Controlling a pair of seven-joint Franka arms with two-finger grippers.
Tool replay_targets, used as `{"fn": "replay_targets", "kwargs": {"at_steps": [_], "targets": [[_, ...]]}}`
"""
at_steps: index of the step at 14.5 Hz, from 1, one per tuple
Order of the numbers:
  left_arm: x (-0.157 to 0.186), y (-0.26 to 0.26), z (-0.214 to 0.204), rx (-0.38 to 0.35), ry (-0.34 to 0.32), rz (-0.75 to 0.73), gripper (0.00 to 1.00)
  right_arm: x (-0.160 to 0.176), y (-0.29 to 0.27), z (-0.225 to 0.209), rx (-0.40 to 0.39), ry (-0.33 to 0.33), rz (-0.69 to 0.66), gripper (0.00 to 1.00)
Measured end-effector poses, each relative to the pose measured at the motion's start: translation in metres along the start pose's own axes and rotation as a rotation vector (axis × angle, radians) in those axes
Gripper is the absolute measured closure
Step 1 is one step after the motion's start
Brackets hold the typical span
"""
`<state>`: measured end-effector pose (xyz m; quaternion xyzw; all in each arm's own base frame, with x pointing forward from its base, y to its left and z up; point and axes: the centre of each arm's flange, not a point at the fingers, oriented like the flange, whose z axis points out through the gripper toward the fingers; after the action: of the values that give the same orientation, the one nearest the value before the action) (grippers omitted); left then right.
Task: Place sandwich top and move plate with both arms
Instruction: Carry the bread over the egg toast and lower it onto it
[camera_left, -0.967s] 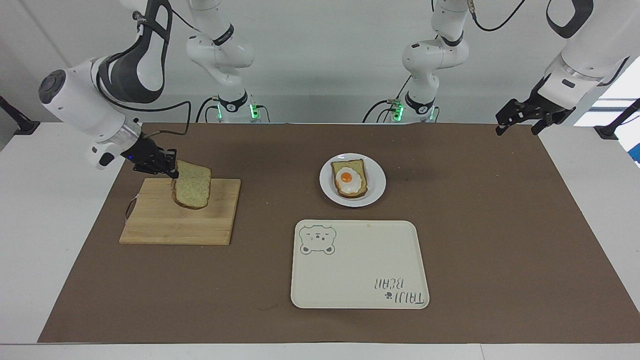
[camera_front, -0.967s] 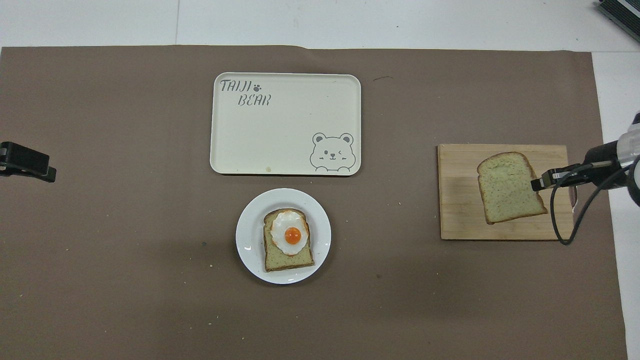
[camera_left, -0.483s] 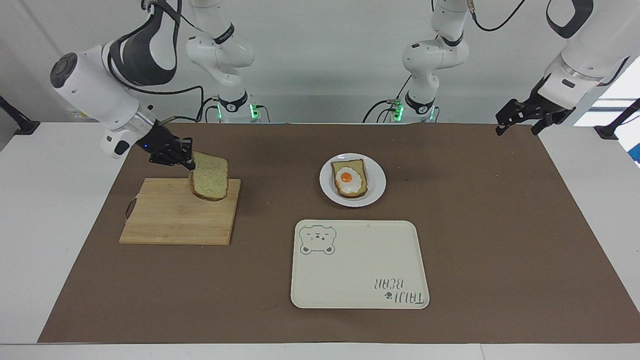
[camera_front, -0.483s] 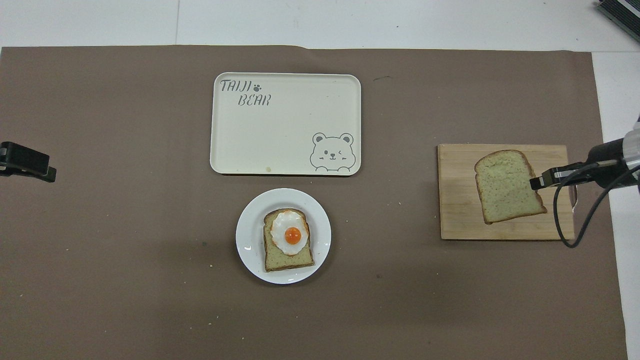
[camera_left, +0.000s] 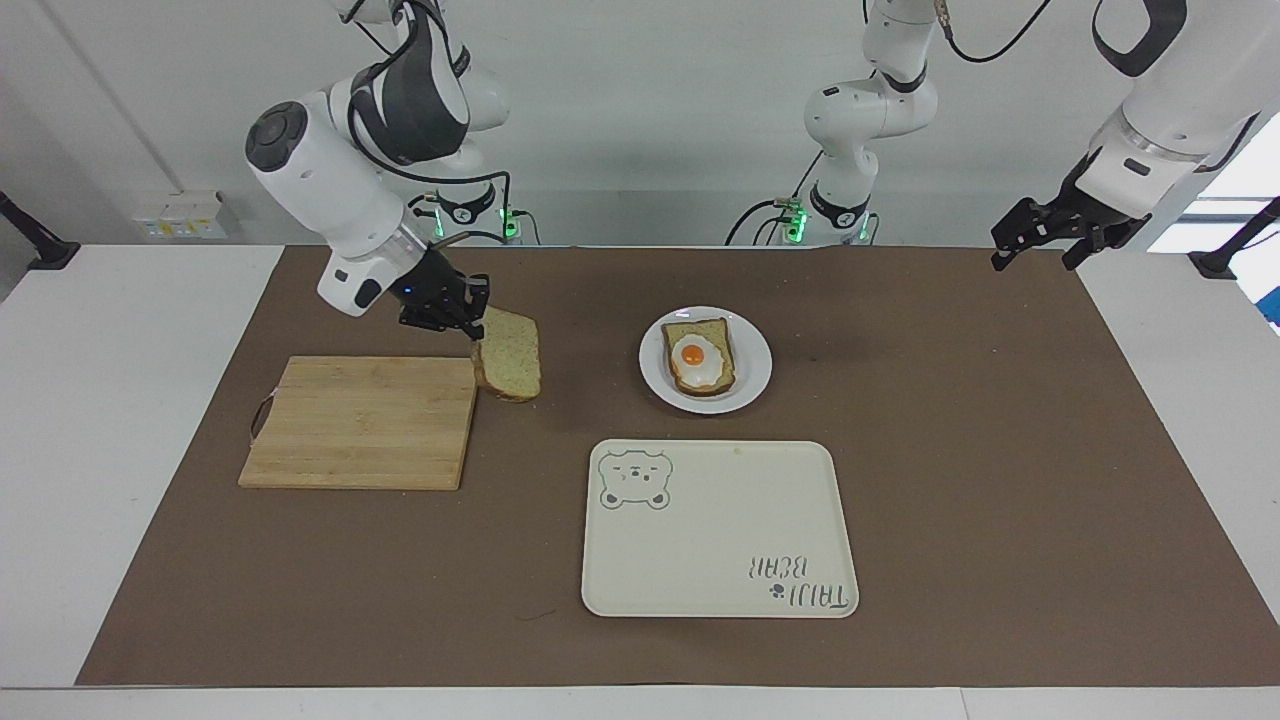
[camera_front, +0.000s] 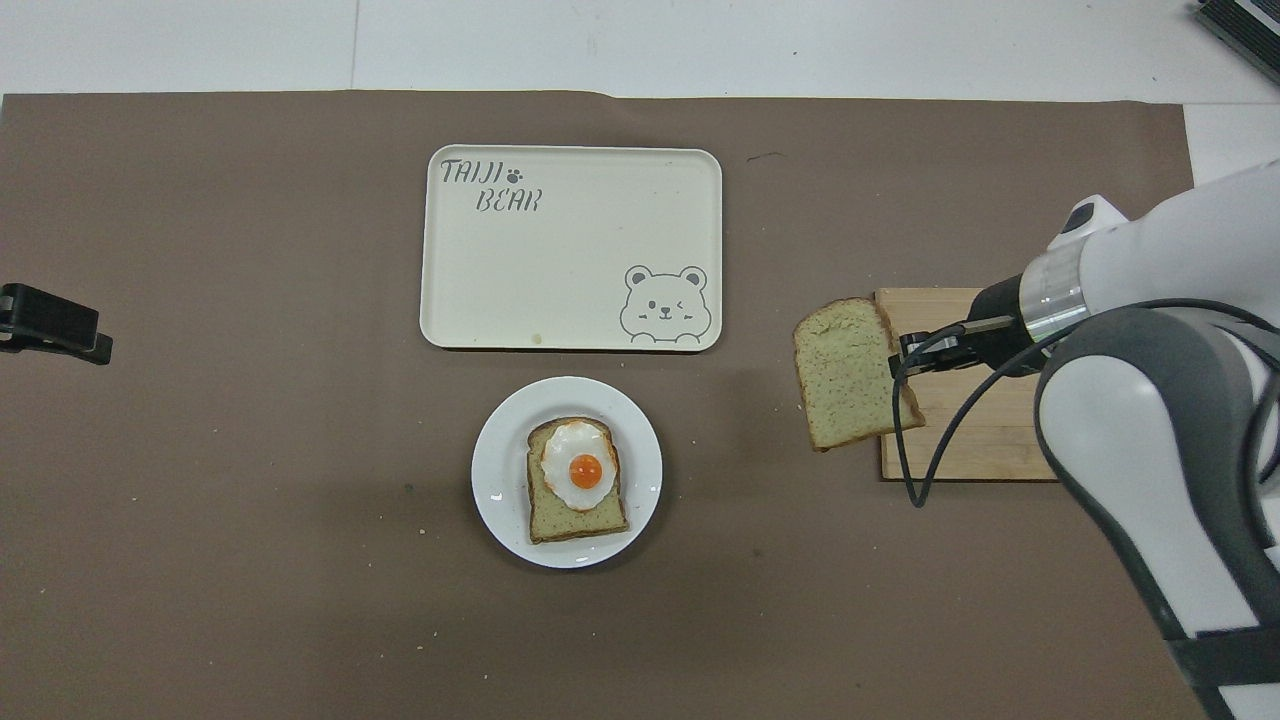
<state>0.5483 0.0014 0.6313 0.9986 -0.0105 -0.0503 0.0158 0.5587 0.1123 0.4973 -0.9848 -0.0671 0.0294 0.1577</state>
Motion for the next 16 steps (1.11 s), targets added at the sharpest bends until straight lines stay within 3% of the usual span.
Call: {"fn": "replay_targets", "kwargs": {"at_steps": [7,10,16], "targets": [[0.0,0.0,0.0,0.0,0.0,0.0,0.0,0.004,-0.098,0.057,-0.006,0.016,0.06,0.98],[0.0,0.0,0.0,0.0,0.0,0.0,0.0,0.002,-0.111,0.06,0.068,0.008,0.085,0.98],[0.0,0.0,0.0,0.0,0.0,0.0,0.0,-0.01,-0.165,0.085,0.14,-0.012,0.126,0.98]]}}
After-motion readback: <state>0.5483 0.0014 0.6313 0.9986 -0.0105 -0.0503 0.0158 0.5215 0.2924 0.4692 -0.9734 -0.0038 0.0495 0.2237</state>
